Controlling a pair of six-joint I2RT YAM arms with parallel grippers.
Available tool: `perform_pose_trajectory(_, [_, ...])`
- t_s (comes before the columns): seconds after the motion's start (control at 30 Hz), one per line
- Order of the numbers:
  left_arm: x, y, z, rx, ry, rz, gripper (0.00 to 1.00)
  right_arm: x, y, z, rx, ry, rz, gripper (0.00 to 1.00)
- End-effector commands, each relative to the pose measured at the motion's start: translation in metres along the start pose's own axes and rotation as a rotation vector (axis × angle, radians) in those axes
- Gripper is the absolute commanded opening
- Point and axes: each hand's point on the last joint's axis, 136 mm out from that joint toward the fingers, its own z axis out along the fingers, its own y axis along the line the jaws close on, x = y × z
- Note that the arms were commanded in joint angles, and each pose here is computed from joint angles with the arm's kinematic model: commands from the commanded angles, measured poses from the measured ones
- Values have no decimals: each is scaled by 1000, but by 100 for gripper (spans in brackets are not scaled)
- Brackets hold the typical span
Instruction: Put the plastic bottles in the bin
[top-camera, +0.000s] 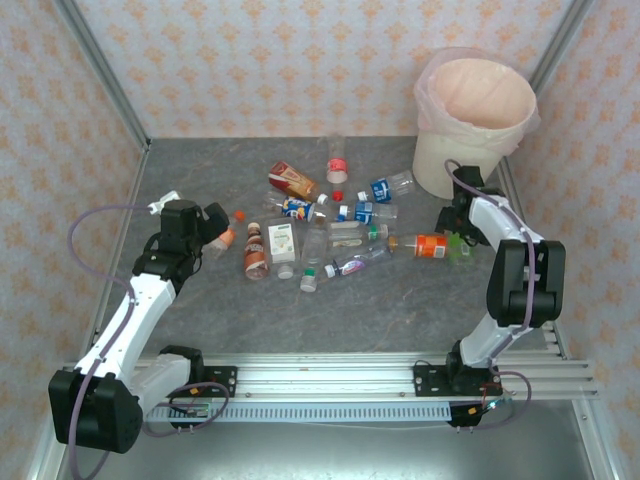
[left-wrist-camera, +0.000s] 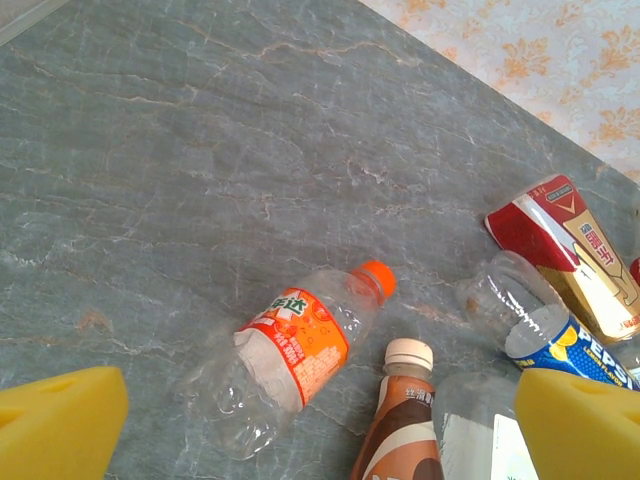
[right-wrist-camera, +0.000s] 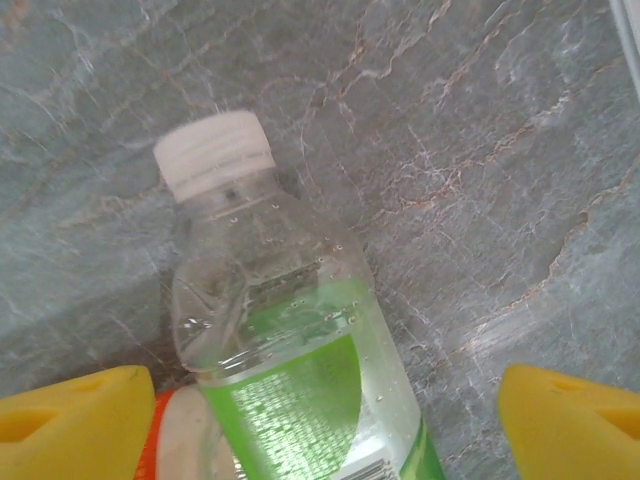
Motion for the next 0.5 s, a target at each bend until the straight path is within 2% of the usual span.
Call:
perform_pose_trajectory(0.0, [4, -1, -1, 3, 11, -5, 100, 4, -1, 7, -40, 52, -28, 83])
perform_pose_trajectory(0.13, [6, -3, 2, 17, 18, -3, 100, 8, 7, 21, -69, 91, -60, 76])
perform_pose_trajectory(0.3, [7, -8, 4, 30, 32, 5, 100, 8, 0, 41, 2, 114, -56, 66])
perform_pose_trajectory(0.37, [7, -8, 4, 29, 34, 6, 100, 6, 0, 42, 7, 103, -49, 62])
perform_pose_trajectory(0.47, [6, -7, 2, 29, 27, 4, 100, 0, -4, 33, 15, 52, -17, 51])
